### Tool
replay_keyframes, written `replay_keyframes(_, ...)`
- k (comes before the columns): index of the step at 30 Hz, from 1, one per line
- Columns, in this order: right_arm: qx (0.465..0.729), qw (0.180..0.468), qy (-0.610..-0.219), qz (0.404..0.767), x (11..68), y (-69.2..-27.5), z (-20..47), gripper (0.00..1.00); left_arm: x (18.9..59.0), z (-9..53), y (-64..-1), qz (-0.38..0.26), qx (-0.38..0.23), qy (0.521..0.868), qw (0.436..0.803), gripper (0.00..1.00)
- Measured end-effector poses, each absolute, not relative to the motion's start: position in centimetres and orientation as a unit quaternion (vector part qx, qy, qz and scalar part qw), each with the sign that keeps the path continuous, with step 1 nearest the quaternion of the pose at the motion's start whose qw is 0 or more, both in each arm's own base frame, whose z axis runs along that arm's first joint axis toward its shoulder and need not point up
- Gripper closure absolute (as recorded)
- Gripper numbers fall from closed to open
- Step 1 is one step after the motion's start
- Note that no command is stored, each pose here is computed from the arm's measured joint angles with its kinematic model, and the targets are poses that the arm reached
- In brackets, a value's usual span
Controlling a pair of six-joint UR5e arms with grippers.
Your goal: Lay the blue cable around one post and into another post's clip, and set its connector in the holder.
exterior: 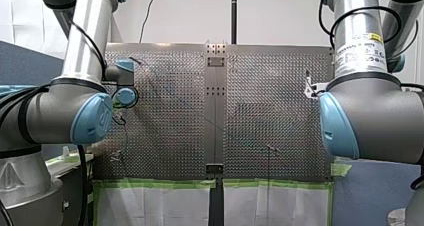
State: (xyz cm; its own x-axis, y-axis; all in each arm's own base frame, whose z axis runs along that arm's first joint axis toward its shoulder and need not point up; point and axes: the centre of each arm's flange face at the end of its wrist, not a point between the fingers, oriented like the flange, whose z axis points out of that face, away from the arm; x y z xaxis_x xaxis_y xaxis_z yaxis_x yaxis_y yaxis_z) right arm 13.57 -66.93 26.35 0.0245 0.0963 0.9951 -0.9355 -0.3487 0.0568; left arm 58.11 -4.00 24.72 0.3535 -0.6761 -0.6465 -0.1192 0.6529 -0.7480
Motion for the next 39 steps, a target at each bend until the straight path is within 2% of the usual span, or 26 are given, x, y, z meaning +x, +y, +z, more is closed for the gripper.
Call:
replay_keyframes(15, 0.575, 0.421, -0.382, 0.588, 14.0, -66.9, 26.8, 1.0, 58.1, 24.7, -4.1, -0.188, -0.37, 0.537, 0.735, 0.02)
replay_keyframes(39, 0.579, 0.418, -0.385, 0.585, 14.2, -66.9, 27.8, 1.0, 58.1, 24.7, -4.1, -0.187, -0.369, 0.538, 0.735, 0.02)
